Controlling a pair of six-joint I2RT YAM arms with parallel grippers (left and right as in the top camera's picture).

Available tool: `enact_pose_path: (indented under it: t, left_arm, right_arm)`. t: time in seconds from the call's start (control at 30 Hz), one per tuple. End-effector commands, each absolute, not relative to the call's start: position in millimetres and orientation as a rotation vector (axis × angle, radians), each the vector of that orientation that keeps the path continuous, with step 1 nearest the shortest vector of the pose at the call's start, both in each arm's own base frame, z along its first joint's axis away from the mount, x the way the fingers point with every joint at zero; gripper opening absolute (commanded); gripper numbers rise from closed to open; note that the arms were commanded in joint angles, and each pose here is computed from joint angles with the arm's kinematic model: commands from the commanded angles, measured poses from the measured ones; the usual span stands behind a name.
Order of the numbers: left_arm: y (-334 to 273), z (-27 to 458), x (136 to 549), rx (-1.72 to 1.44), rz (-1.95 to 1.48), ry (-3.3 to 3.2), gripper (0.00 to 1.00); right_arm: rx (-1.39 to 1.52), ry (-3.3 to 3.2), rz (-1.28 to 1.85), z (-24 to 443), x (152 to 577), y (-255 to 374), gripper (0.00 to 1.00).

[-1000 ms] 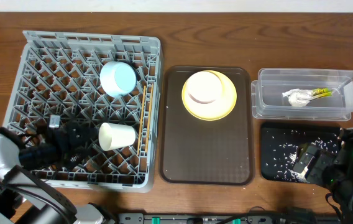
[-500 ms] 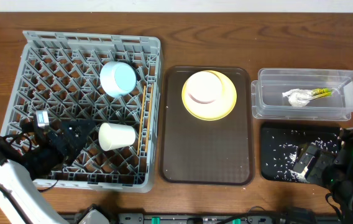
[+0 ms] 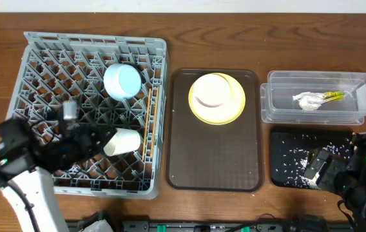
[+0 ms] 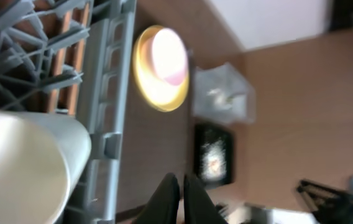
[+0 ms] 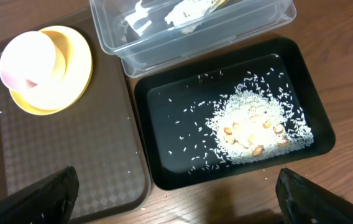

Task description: Sort waste into correct bins and load items into the dishwasher

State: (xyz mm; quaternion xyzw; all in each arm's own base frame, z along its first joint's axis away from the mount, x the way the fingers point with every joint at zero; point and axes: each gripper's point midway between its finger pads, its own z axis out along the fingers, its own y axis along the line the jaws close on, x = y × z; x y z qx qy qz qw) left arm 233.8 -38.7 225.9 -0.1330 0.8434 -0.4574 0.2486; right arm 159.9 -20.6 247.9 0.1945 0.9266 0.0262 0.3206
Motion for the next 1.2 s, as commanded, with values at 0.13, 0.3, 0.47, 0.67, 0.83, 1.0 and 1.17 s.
enact_pose_path:
  t: [0.13,0.3,0.47,0.67,0.83,1.0,1.17]
  left_arm:
    - [-44,197,269,-0.522,-0.872,2.485,0.08]
    - [-36,179,278,-0.541,-0.561,2.538,0.08]
    - [-24,158,265,-0.576,-0.373,2.642,0.08]
    - [6,144,240,-0.677,-0.138,2.720,0.08]
    - [17,142,234,-0.706,-0.061,2.731,0.08]
    - [17,142,234,-0.707,-0.062,2.730,0.08]
    - [21,157,243,-0.697,-0.047,2.667,0.08]
  right_arm:
    - [0.527,2.428,0.071,249,160,-21,0.99]
    - [0.527,2.428,0.071,249,160,-21,0.99]
    - [0.527,2.428,0.071,249,160,-21,0.99]
    - [0.527,2.428,0.071,249,160,-21,0.99]
    - [0.527,2.428,0.071,249,160,-21,0.99]
    - [0.527,2.428,0.071,249,160,-21,0.99]
    - [0.527,2.428,0.071,249,160,-21,0.99]
